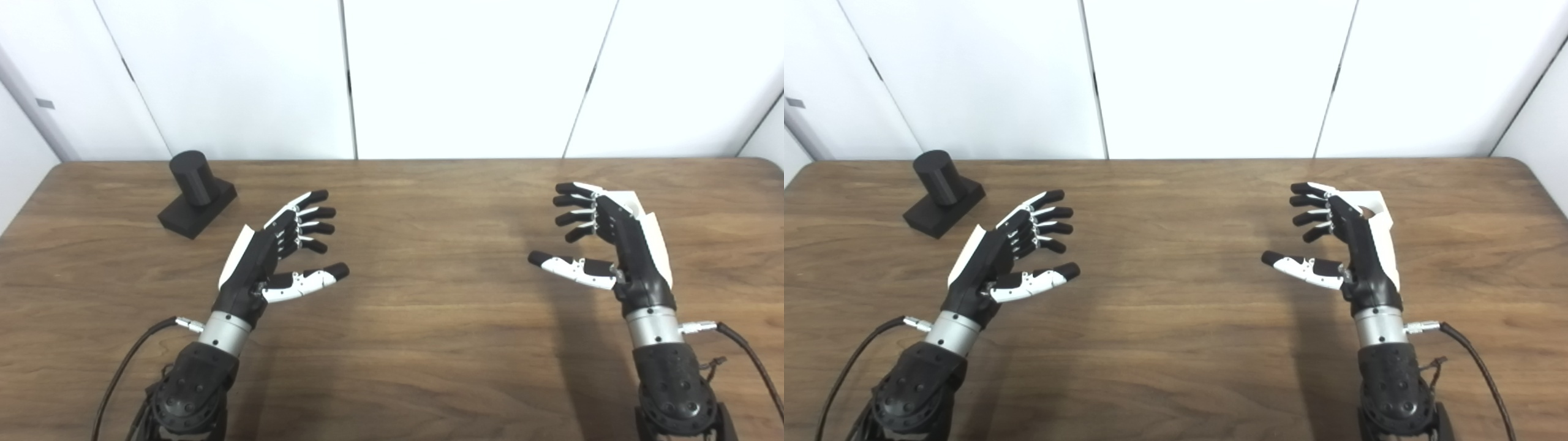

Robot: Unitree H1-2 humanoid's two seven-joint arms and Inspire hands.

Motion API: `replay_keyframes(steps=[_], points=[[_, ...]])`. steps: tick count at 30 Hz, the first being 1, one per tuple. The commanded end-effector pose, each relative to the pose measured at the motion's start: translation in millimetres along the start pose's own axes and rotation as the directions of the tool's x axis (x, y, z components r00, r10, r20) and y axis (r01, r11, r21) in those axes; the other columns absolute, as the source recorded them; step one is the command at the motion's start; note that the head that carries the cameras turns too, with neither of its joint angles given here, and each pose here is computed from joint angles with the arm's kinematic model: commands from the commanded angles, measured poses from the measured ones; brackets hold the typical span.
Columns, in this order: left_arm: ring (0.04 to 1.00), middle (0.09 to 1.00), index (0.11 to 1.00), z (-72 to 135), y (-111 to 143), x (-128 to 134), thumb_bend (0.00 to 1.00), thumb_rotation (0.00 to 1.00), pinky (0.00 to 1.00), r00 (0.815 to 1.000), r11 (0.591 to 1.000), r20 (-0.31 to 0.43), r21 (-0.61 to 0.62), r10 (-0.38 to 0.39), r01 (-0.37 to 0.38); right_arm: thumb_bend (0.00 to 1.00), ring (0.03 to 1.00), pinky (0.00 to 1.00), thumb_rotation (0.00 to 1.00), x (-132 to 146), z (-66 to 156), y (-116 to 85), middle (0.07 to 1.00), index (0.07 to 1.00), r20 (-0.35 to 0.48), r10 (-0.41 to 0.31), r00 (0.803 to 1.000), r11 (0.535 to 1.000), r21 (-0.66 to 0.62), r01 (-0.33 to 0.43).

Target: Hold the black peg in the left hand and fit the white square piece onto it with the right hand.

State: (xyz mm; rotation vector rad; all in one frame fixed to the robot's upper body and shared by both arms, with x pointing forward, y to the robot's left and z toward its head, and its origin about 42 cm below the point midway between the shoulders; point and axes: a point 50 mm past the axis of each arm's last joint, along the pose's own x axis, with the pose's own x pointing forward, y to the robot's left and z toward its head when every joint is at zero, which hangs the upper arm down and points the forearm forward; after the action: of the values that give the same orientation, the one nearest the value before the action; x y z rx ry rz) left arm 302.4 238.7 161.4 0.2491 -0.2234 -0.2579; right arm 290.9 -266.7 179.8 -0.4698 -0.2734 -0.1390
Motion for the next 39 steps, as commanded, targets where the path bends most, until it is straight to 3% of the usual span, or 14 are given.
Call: replay_keyframes(steps=[1, 10, 25, 39], points=[[0.744, 0.801, 0.862, 18.2, 6.6, 10.3, 0.74, 0.14, 0.62, 0.995, 0.999, 0.101, 0.031, 0.016, -0.019, 0.69, 0.608, 0.47, 0.00, 7.0, 11.6, -5.5, 0.694, 0.724, 0.082, -0.016, 0.996, 1.000, 0.003, 0.016], [0.731, 0.788, 0.819, 17.8, 4.2, 12.0, 0.73, 0.11, 0.61, 0.994, 0.999, 0.112, 0.037, 0.001, -0.006, 0.67, 0.613, 0.47, 0.00, 7.4, 11.8, -4.8, 0.700, 0.733, 0.083, -0.014, 0.996, 1.000, 0.010, 0.013], [0.714, 0.777, 0.792, 17.6, -27.7, 14.6, 0.72, 0.13, 0.59, 0.995, 1.000, 0.102, 0.018, 0.002, -0.004, 0.63, 0.609, 0.47, 0.00, 2.5, 7.9, -24.4, 0.706, 0.732, 0.063, -0.019, 0.998, 0.999, 0.029, 0.017], [0.709, 0.772, 0.766, 24.8, -16.7, 14.6, 0.70, 0.11, 0.58, 0.992, 0.995, 0.109, 0.075, 0.059, -0.068, 0.62, 0.611, 0.47, 0.00, 5.7, 18.7, -23.5, 0.708, 0.738, 0.054, -0.017, 0.998, 0.999, 0.037, 0.015]])
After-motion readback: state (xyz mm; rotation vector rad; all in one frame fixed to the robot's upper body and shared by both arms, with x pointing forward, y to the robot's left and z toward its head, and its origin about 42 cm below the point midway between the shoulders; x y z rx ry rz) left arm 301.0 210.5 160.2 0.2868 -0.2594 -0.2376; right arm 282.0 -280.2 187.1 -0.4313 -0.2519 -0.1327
